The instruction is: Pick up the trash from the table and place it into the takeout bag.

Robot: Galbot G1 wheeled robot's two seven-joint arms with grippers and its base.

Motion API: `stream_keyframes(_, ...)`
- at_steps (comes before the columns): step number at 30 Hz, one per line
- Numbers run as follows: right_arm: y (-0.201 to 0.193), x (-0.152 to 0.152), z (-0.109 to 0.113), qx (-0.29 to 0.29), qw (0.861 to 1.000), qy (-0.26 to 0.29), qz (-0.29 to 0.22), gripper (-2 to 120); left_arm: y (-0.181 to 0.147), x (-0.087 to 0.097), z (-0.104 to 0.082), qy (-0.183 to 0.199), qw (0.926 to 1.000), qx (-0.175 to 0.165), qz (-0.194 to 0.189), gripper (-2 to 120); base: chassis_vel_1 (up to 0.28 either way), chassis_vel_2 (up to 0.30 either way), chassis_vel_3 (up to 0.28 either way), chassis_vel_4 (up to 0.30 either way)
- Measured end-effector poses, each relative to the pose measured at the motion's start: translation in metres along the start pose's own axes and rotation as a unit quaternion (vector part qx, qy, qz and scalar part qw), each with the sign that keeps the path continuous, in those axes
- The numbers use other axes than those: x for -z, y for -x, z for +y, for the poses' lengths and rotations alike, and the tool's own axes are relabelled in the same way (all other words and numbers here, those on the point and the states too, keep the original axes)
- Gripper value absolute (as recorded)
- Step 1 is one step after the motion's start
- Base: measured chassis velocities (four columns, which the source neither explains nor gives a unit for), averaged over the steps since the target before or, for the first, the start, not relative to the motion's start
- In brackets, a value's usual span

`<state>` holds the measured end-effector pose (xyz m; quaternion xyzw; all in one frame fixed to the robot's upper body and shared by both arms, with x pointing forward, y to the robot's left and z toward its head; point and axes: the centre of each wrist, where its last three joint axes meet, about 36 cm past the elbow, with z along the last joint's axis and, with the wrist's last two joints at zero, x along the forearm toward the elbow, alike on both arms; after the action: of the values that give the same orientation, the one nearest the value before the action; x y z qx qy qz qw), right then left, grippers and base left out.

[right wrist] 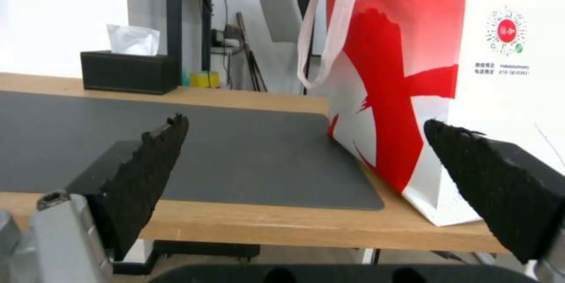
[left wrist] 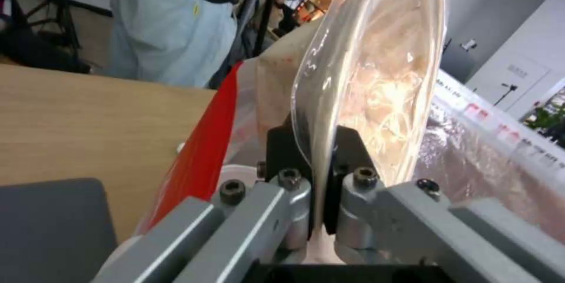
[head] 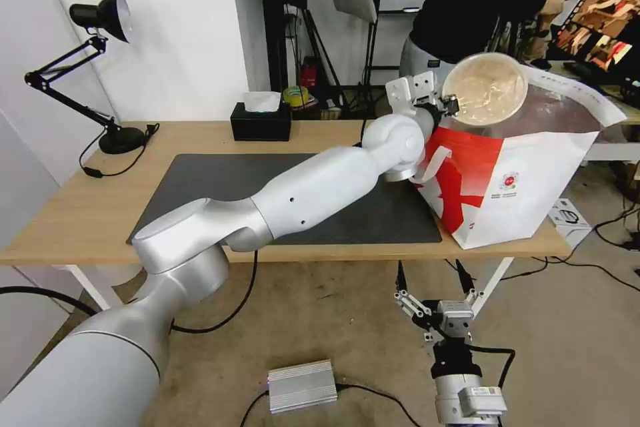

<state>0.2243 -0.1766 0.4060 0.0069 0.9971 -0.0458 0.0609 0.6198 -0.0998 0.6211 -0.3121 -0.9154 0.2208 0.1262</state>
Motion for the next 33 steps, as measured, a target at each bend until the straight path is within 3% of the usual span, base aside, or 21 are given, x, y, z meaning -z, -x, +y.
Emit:
stream_keyframes(21,0.0,0.0,0.0,0.0,1.0,0.0,0.0,100,-0.012,-0.019,0.021,0.109,0.9936,-0.029,-0.011,0,0.0,0.0,0.0,0.0)
stream_keyframes(29,0.0,0.0,0.0,0.0,1.0,0.0,0.0,100,-0.014,-0.02,0.023,0.125,0.9904,-0.049,-0.03,0,0.0,0.0,0.0,0.0)
stream_keyframes(33,0.0,0.0,0.0,0.0,1.0,0.0,0.0,100,-0.014,-0.018,0.02,0.113,0.9911,-0.06,-0.035,12,0.0,0.0,0.0,0.0)
